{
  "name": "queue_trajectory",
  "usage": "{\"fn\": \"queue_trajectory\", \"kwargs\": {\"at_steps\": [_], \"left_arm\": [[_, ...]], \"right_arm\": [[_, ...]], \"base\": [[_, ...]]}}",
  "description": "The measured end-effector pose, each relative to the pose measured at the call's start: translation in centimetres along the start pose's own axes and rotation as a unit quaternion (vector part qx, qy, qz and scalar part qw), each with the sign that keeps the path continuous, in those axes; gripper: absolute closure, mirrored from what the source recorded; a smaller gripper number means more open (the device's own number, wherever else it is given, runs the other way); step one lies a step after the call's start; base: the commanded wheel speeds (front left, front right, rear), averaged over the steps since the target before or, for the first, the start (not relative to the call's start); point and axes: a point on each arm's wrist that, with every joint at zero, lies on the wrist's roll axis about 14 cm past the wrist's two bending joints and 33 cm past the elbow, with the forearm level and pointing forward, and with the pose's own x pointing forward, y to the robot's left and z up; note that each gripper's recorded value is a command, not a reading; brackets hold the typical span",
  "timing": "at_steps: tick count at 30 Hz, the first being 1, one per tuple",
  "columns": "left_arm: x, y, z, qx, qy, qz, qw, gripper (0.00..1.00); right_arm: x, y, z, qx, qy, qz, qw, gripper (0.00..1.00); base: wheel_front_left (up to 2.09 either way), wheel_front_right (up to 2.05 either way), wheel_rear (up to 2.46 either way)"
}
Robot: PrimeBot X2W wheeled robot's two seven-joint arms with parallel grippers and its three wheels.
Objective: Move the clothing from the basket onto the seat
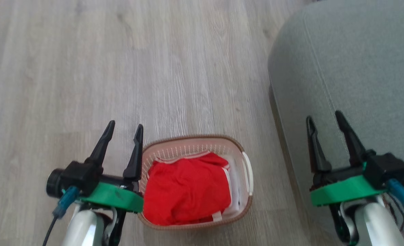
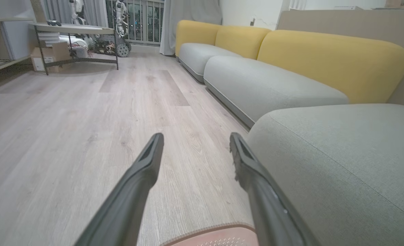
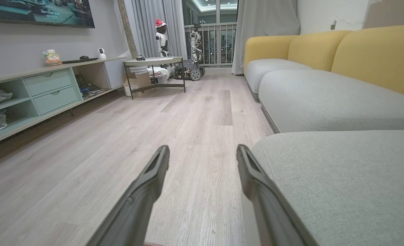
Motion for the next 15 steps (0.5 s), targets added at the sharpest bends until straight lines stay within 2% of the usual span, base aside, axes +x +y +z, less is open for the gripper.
{"fn": "queue_trajectory", "kwargs": {"at_steps": [15], "left_arm": [[5.7,-1.5,-9.5,-0.056,0.113,-0.043,0.991,0.00]], "right_arm": [[4.0,-3.3,-1.8,-0.001,0.007,-0.037,0.999,0.00]], "base": [[0.00,0.00,0.00]]}}
